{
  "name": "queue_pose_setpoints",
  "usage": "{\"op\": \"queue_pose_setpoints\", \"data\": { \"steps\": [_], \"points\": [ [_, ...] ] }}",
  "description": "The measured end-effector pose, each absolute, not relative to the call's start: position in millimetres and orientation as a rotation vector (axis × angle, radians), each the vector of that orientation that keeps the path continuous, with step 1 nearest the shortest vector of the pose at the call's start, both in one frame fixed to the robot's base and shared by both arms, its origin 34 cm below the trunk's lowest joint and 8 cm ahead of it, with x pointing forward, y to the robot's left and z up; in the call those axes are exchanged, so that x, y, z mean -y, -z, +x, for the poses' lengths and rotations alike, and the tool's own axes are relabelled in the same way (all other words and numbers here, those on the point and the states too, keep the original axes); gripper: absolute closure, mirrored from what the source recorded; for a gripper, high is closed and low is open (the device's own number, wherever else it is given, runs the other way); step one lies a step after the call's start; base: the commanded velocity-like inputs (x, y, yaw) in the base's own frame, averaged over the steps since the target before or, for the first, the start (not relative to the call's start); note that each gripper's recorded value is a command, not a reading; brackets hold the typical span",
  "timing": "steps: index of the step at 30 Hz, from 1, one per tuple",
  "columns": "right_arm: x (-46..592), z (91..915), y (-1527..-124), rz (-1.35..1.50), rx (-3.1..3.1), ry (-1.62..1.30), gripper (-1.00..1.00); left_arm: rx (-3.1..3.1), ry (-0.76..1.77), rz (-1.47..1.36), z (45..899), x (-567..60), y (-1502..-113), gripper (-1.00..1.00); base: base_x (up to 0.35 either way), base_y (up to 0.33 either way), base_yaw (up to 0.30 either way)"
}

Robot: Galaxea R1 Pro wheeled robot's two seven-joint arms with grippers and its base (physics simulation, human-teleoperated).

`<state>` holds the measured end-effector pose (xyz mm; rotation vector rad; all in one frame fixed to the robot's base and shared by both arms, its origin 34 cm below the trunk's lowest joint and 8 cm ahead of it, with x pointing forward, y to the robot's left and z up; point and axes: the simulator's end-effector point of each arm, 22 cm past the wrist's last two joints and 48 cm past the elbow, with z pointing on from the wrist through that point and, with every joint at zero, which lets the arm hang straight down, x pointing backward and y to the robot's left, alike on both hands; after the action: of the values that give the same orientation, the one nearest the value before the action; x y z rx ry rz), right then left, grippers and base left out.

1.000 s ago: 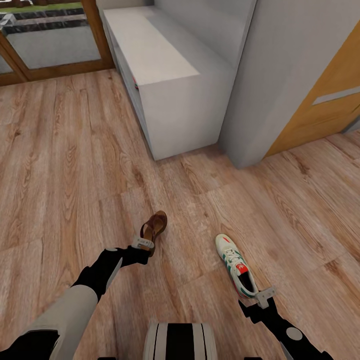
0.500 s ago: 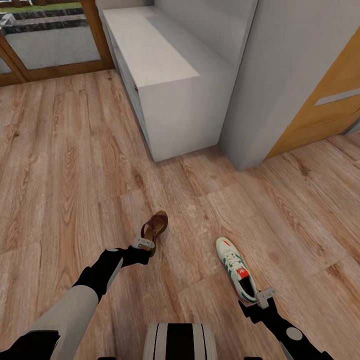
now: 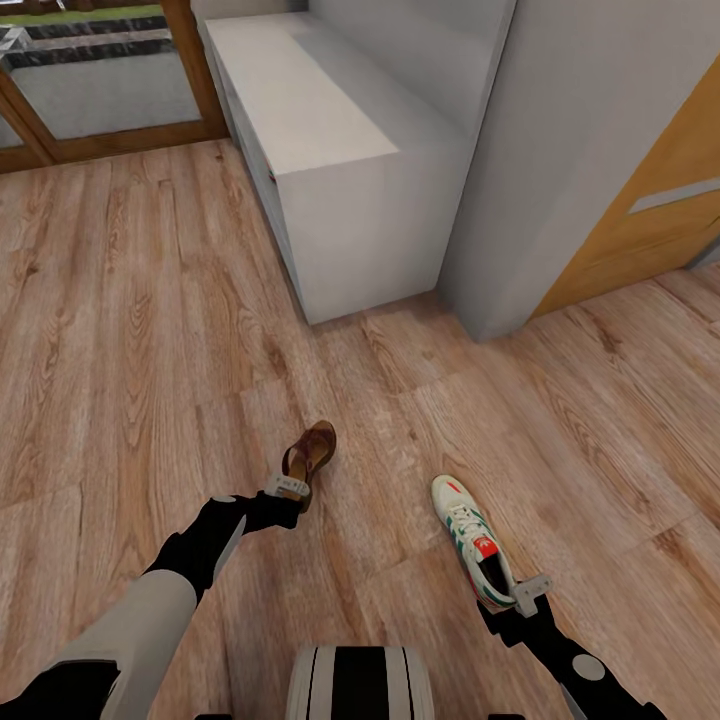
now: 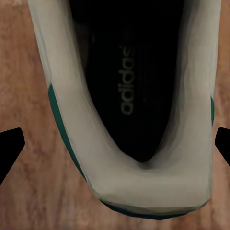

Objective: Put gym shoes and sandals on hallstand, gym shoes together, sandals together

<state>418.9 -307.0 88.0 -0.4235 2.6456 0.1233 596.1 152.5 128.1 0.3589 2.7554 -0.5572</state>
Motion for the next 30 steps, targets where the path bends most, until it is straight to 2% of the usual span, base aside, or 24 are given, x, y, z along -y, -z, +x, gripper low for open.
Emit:
{"op": "queue_pose_setpoints", "data": {
  "steps": [13,14,30],
  "points": [
    [306.7,419.4,-88.3,-0.424,-2.644,-0.124,-1.0,-2.752,0.555,0.36,597.4,-152.6,-128.7,1.0,0.069,0.0,0.0],
    [306.6,419.4,-88.3,-0.424,-2.644,-0.124,1.0,-2.752,0.555,0.36,597.4,-152.6,-128.8,1.0,0.014,0.0,0.0],
    [306.6,419.9,-88.5,-0.424,-2.643,-0.125,1.0,-2.752,0.55,0.361,596.9,-153.9,-128.2,1.0,0.001,0.0,0.0]
  ]
}}
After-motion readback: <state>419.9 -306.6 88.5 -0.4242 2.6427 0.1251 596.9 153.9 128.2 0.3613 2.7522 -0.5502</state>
